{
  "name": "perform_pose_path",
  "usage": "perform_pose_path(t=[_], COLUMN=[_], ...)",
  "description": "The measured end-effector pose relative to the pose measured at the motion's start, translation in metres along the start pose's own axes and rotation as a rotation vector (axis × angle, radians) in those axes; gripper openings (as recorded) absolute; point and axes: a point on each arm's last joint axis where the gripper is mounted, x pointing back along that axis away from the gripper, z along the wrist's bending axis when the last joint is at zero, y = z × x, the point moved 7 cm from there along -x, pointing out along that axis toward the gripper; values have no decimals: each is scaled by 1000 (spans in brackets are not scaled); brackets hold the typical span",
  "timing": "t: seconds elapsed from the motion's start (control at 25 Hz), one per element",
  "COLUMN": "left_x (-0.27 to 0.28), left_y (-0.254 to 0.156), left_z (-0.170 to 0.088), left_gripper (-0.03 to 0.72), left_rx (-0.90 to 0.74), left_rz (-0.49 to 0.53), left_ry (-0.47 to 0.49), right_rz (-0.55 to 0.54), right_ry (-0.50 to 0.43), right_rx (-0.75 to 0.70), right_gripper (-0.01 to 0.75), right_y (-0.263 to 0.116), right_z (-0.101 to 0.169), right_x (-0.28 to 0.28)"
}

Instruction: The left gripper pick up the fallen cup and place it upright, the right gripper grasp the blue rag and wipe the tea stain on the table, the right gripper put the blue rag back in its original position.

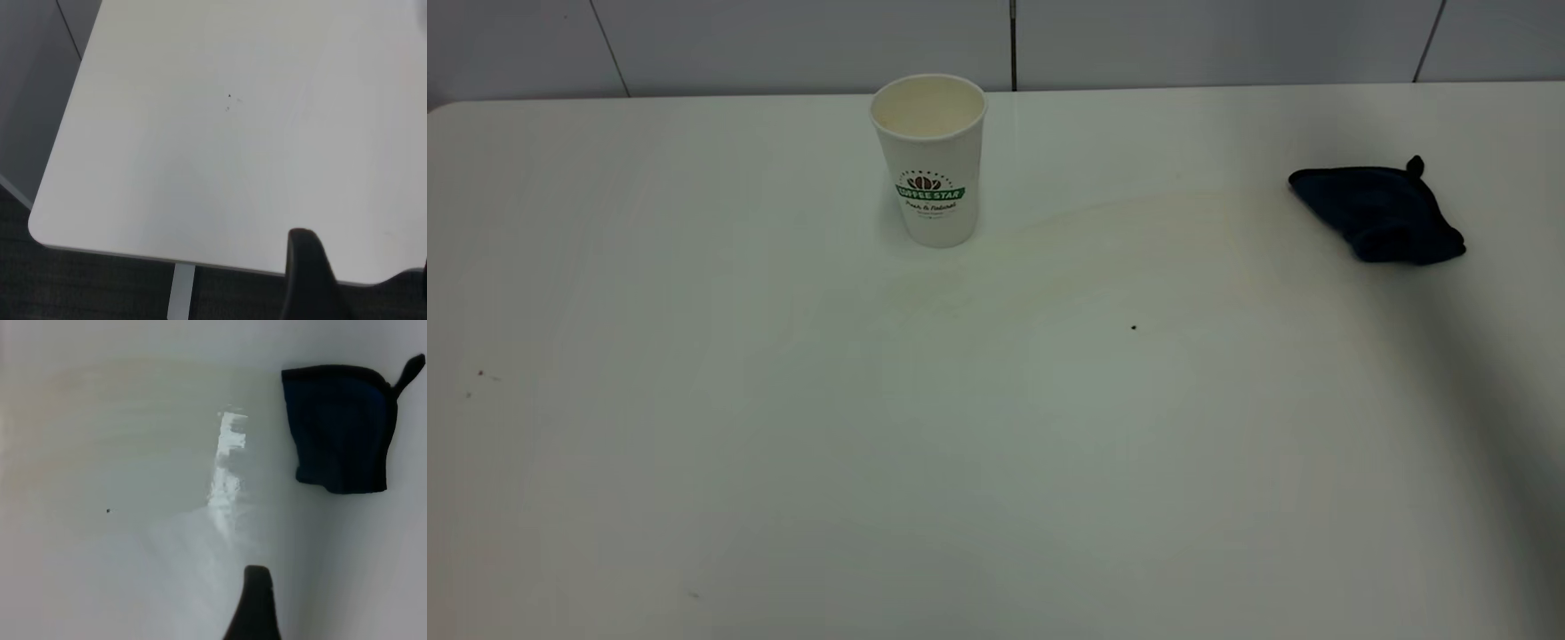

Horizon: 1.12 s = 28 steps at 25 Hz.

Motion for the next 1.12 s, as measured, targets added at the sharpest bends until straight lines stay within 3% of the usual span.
perform_pose_path(t=[0.32,0.56,0.84,1.12], left_x=[0,0,0,0], left_y=[0,0,0,0], left_z=[0,0,0,0], left_gripper=[439,439,439,439], left_rx=[0,0,1,2], left_rz=[0,0,0,1], left_ry=[0,0,0,0], right_rz=[-82,-212,-237,-321], right_ry=[53,62,36,0], right_rx=[121,60,24,31], right_gripper=[725,713,696,677], right_y=[-99,-195,-294,-345], right_z=[65,62,47,35], right_x=[127,193,176,144])
